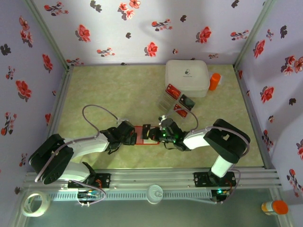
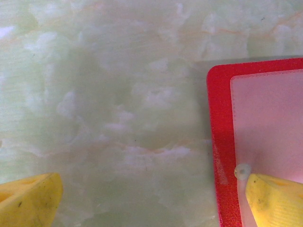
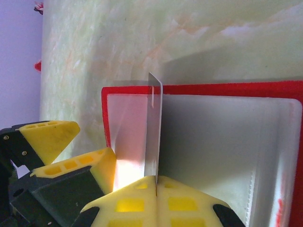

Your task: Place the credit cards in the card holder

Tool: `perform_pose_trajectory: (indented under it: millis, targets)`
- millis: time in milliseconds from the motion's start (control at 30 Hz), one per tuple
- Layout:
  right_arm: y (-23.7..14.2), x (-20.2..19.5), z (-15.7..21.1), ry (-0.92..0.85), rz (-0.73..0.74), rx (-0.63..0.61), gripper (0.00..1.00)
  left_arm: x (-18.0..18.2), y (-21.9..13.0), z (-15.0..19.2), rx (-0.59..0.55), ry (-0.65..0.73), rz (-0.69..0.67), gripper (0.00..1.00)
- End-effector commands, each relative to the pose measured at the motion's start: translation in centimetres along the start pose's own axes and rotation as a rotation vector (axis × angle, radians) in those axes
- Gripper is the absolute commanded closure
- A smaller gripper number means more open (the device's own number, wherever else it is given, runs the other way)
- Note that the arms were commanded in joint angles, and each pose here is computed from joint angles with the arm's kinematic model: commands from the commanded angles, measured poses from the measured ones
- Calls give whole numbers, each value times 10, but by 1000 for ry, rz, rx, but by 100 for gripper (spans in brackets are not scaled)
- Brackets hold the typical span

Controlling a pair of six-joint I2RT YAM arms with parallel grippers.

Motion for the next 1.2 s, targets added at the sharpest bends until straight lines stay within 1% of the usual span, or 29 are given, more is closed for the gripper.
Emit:
perform_pose_trajectory:
  millis: [0, 300, 1167]
  targets:
    - [0, -11, 14, 24, 38, 41, 100, 5, 1, 2, -8, -13, -30, 0]
    - [-4, -17, 22, 43, 56, 56, 100, 5, 1, 3, -9, -13, -28, 0]
    - [1, -22, 33, 63, 80, 147, 100, 6, 2, 3, -9, -13, -29, 0]
Point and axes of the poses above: each hand's point on the last joint's axis, 136 mm out from that joint toward the fingers, its own y axis out along the fingers, its own x axis along the line the jaws close on, z = x × y, the point moved 10 cm from there along -y, back along the fingers, and after that the axes turned 10 degrees about -y, right-handed, at the moved point
